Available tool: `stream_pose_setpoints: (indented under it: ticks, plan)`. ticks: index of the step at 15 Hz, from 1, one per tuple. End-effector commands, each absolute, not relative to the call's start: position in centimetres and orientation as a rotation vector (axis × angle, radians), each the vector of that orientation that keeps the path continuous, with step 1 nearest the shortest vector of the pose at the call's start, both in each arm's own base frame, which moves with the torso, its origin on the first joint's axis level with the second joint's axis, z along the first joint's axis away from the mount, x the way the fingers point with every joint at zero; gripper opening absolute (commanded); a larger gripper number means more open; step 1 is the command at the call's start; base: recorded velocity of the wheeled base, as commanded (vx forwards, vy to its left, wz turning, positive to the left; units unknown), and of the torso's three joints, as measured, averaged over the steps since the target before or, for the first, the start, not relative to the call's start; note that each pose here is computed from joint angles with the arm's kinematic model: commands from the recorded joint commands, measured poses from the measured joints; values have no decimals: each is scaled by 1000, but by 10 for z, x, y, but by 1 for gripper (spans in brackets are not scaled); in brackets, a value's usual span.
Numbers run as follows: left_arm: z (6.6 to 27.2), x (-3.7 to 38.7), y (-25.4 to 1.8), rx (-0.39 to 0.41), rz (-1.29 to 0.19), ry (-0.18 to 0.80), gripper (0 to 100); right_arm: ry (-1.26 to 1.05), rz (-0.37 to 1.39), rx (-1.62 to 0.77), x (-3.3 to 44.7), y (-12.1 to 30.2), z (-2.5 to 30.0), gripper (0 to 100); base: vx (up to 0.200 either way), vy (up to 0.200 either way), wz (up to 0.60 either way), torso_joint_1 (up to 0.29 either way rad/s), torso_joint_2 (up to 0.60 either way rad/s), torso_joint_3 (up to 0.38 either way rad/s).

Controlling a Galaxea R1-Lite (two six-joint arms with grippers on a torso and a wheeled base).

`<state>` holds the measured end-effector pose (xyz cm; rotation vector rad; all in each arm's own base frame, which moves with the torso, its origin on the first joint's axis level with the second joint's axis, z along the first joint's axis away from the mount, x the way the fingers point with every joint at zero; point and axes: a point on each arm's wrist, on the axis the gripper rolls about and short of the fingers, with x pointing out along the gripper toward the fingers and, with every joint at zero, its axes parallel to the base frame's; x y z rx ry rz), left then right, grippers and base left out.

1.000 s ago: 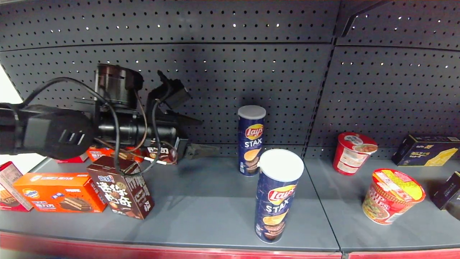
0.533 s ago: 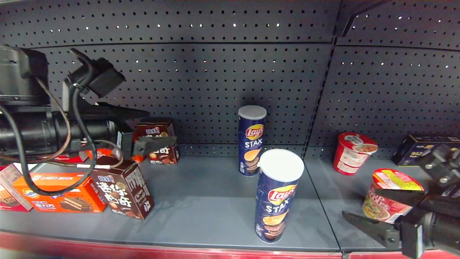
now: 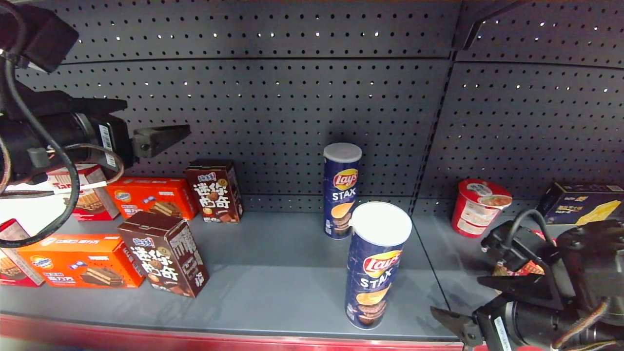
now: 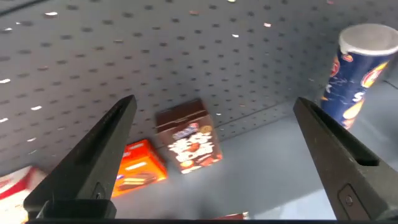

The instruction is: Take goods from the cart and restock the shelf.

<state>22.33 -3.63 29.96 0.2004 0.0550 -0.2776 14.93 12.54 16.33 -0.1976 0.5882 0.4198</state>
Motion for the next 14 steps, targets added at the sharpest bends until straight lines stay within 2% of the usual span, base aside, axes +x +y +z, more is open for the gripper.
stream_pose_setpoints:
  ticks: [1,5,10,14]
  plan:
    - [305,214,-30,199,-242,31,100,626,413,-218,162,136,156,100,0,0,0,0,0,0]
    - [300,202,-29,181,-251,42,100,639,401,-223,175,145,154,100,0,0,0,0,0,0]
    - [263,170,-26,178,-276,125,100,653,395,-228,181,149,151,100,0,0,0,0,0,0]
    - [259,156,-24,143,-274,119,100,635,396,-221,193,158,151,100,0,0,0,0,0,0]
